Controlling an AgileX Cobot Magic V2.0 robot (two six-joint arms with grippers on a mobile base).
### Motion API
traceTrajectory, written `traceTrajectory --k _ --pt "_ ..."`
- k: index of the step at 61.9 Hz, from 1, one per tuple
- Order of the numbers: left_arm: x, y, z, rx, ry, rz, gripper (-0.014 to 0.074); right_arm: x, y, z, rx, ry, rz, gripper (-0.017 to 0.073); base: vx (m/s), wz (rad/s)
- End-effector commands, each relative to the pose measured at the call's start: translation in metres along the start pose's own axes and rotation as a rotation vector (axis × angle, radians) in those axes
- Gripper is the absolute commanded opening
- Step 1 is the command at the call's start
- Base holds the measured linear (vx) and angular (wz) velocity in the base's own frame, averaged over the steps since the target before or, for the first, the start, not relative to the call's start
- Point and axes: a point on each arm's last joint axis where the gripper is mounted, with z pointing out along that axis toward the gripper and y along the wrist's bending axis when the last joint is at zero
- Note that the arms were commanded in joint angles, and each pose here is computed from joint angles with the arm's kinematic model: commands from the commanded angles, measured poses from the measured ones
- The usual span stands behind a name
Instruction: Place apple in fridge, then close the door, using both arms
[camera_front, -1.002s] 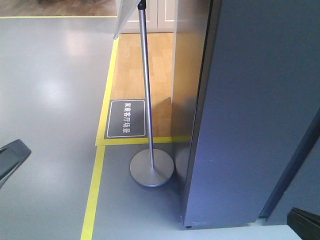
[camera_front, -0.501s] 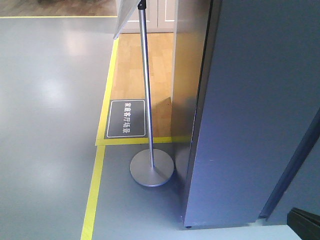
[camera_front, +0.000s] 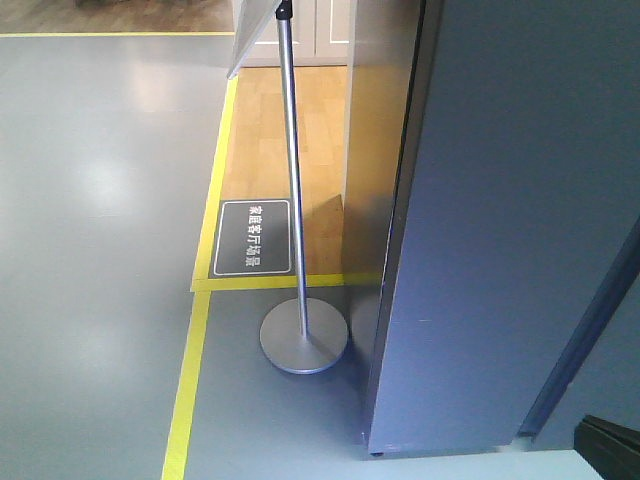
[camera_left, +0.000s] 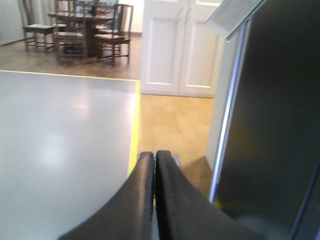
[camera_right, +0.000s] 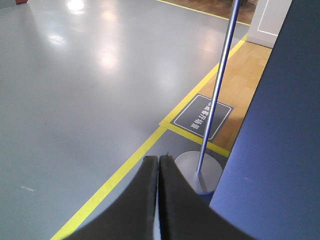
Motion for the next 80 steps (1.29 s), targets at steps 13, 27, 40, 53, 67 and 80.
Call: traceTrajectory --k 13,27,40,53,67,80 --pt "0.0037 0.0053 0.0001 -0.076 -0.05 0.01 -0.0008 -0.0117 -0.0015 -0.0024 0.016 -0.065 0.014 -0.0004 0.0 0.0" --pt "0.0032 0.0051 0.0001 -0.073 -0.055 0.004 -0.0008 -0.0117 -0.0015 -0.0024 0.016 -0.065 0.014 -0.0004 0.0 0.0" --pt "0.0029 0.0051 0.0001 -0.073 -0.056 0.004 -0.0008 -0.0117 -0.0015 -0.0024 0.016 -0.065 0.014 -0.0004 0.0 0.0" --pt "0.0029 0.0051 0.0001 -0.073 -0.056 0.004 -0.0006 -0.0117 -0.0015 -0.0024 0.016 -0.065 0.014 -0.0004 0.0 0.0" --pt "0.0029 0.0051 0.0001 -0.073 -0.056 0.004 -0.0006 -0.0117 -0.0015 -0.0024 0.016 -0.065 0.014 -0.0004 0.0 0.0" --pt "0.0029 0.0051 0.0001 -0.073 -0.056 0.004 -0.0006 -0.0117 -0.0015 -0.0024 0.016 -0.065 0.014 -0.0004 0.0 0.0"
